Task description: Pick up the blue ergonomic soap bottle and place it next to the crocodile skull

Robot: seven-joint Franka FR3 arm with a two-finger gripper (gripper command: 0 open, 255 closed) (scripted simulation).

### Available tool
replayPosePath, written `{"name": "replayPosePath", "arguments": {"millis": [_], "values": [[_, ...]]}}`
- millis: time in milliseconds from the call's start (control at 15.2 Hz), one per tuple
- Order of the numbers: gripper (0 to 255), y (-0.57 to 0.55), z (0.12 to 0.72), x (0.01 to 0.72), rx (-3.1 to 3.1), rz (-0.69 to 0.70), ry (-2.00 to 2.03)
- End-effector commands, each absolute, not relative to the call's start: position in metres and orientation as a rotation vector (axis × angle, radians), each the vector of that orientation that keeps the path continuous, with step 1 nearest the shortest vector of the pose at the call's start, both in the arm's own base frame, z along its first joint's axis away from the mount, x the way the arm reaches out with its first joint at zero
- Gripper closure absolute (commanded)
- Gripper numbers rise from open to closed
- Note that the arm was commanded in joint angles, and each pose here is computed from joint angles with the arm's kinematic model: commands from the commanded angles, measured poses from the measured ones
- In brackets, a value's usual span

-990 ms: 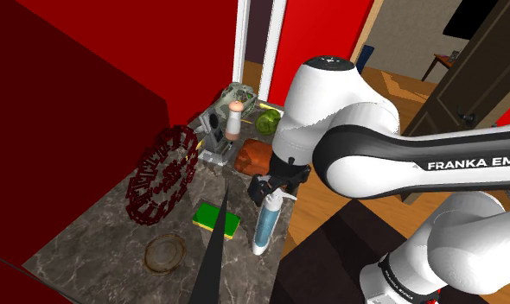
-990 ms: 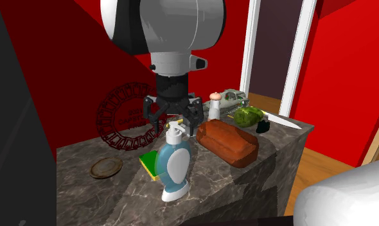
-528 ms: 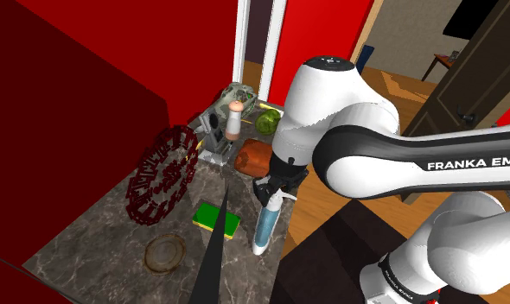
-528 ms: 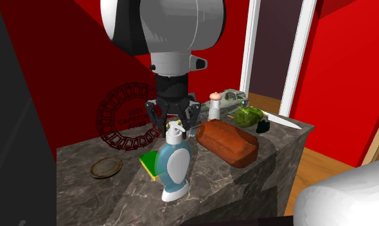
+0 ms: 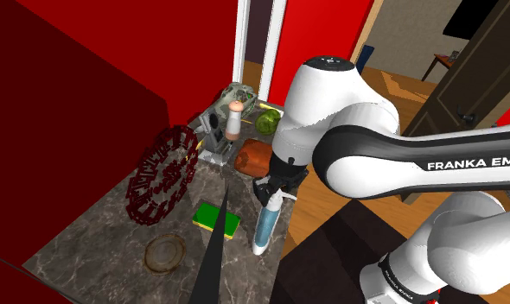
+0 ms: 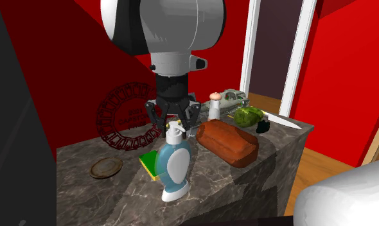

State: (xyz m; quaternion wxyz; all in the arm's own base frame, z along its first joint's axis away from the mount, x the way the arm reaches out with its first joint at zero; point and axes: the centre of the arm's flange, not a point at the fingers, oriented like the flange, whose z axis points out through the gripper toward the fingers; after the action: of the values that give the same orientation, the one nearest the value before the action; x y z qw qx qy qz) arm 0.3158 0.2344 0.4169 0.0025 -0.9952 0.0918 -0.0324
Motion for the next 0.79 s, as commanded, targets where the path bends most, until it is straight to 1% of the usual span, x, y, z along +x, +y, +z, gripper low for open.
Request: {"name": "replayPosePath", "arguments": {"millis": [0, 726], "values": [[255, 0.234, 0.422, 0.316, -3.122, -0.101, 0.288], [255, 0.234, 0.480, 0.316, -3.122, -0.101, 0.288]]}}
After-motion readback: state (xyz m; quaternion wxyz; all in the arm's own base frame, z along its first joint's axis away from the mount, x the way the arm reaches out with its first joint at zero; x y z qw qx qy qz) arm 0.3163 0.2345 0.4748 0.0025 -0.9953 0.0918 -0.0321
